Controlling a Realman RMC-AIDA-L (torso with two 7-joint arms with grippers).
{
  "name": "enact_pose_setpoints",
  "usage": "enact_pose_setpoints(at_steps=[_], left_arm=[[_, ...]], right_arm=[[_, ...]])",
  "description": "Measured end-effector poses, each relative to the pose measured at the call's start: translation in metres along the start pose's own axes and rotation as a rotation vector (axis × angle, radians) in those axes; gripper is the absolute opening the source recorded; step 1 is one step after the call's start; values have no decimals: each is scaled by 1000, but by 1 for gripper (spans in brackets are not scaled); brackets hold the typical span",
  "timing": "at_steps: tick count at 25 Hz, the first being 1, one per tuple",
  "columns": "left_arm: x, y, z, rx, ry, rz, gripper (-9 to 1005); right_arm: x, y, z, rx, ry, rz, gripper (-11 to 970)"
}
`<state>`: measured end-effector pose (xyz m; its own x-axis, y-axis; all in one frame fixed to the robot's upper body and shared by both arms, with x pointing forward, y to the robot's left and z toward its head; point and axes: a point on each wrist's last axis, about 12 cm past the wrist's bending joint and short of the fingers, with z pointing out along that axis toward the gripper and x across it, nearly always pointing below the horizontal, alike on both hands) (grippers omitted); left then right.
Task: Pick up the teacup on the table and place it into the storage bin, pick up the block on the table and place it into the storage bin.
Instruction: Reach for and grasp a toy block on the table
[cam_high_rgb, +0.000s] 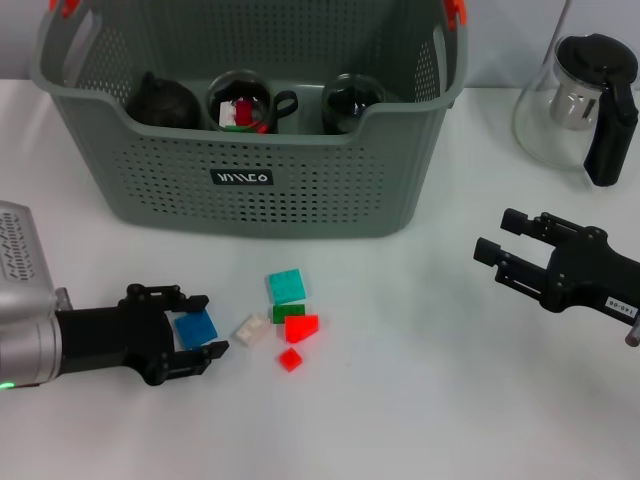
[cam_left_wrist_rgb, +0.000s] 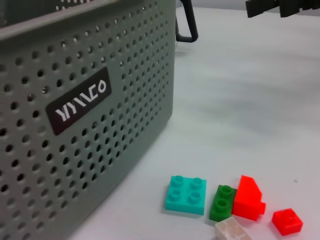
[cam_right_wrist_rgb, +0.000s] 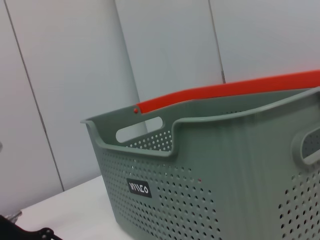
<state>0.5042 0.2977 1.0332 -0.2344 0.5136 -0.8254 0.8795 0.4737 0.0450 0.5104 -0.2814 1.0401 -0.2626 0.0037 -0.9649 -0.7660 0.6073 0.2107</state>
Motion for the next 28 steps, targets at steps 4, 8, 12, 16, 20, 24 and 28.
enact_pose_setpoints(at_steps=[4, 8, 12, 16, 20, 24, 28], left_arm=[[1, 2, -1, -22, 8, 3, 624], [5, 5, 0, -56, 35, 22, 624], [5, 5, 1, -57, 40, 23, 623], [6, 4, 2, -57, 40, 22, 596], [6, 4, 2, -56, 41, 22, 560], [5, 5, 2, -58, 42, 30, 525], [4, 6, 2, -60, 42, 31, 489]], right_arm=[[0, 0, 0, 0, 0, 2, 646], [0, 0, 0, 0, -1, 1, 645], [-1, 0, 0, -1, -3, 0, 645], [-1, -1, -1, 0, -3, 0, 644], [-2, -1, -1, 1, -4, -1, 646], [-2, -2, -1, 2, -4, -1, 646], [-2, -2, -1, 2, -3, -1, 645]])
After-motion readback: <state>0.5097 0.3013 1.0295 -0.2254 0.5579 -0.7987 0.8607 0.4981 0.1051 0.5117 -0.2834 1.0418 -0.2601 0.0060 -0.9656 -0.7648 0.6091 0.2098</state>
